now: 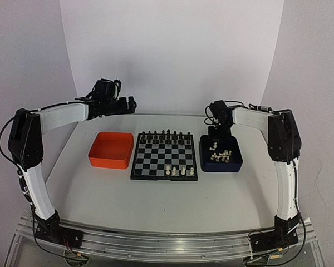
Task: Set up the chess pieces on the board
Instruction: Pick up the chess piece from the storage box, then place the chess piece on the chessboard.
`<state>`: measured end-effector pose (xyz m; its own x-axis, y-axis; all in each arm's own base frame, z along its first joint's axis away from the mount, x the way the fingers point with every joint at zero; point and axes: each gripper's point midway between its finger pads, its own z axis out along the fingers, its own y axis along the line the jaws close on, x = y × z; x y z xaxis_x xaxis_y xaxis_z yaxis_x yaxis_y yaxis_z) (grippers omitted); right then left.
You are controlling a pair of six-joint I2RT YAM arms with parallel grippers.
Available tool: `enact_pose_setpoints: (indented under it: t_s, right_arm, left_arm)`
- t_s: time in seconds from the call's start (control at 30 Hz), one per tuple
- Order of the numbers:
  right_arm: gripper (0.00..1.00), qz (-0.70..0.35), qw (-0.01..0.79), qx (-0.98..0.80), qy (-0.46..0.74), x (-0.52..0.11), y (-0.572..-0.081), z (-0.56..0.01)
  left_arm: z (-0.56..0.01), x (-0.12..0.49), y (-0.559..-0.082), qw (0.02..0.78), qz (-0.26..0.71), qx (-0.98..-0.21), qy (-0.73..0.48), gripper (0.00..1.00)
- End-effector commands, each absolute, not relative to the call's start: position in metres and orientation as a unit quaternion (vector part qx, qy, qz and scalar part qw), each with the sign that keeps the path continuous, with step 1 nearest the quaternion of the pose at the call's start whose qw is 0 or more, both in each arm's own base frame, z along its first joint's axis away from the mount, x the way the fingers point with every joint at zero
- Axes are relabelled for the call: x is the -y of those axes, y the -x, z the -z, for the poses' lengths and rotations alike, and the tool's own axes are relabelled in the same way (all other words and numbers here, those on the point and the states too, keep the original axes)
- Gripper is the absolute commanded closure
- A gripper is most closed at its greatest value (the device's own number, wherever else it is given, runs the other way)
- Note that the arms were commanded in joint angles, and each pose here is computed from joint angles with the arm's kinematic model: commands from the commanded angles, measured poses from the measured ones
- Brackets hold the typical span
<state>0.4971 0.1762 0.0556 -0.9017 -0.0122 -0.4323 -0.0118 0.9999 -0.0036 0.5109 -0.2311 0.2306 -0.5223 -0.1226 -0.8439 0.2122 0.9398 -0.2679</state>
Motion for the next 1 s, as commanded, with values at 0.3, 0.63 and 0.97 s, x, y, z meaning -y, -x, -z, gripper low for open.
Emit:
enact_pose_setpoints:
  t_s: [0.3, 0.63, 0.97]
  right_arm:
    - [1.0, -0.054, 0.3, -0.947, 0.103, -0.218, -0.462, -0.164]
    - [1.0, -0.209, 0.259, -0.894, 0.299, -0.335, -0.383, -0.195]
    - [1.0, -0.236, 0.21, -0.858, 0.405, -0.399, -0.344, -0.169]
  left_arm:
    - [-0.26, 0.227, -0.501, 0.512, 0.203, -0.835, -0.011, 0.0]
    - [-0.261, 0.195, -0.459, 0.519, 0.188, -0.833, 0.021, 0.0]
    - [-0.256, 0.173, -0.431, 0.516, 0.169, -0.839, 0.041, 0.0]
